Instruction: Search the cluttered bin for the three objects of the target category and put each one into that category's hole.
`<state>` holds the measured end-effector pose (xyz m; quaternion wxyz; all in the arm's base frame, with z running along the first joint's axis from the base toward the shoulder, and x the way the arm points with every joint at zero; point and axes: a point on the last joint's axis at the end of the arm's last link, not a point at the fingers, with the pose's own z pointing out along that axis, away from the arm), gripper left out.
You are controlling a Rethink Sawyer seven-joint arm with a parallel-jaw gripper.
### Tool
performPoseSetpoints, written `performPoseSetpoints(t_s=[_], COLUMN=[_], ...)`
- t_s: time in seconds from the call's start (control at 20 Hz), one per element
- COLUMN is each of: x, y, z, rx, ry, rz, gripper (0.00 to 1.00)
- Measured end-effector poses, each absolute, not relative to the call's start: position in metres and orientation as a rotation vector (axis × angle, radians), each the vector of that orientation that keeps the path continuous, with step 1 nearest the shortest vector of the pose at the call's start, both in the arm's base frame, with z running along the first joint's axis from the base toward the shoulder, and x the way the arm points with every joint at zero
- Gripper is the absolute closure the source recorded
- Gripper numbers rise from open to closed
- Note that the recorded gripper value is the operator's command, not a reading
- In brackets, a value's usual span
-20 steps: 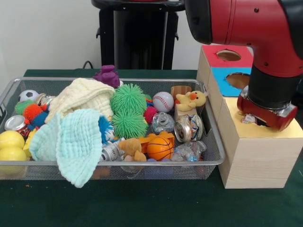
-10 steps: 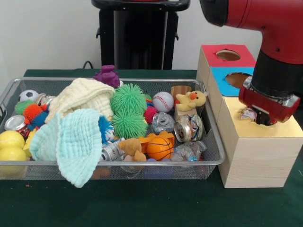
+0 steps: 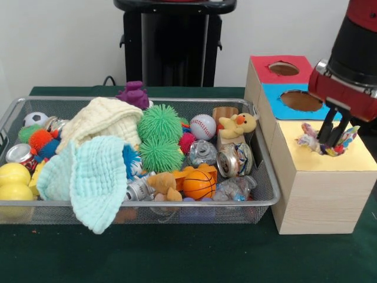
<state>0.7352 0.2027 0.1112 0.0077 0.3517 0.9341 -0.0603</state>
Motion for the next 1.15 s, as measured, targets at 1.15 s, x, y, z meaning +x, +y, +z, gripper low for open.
performPoseSetpoints(t_s=[1.15], x=[0.782], y=[0.16], z=[0.223], rx=[1.028], ry=[2.696], rz=[-0.262], gripper=[1.0])
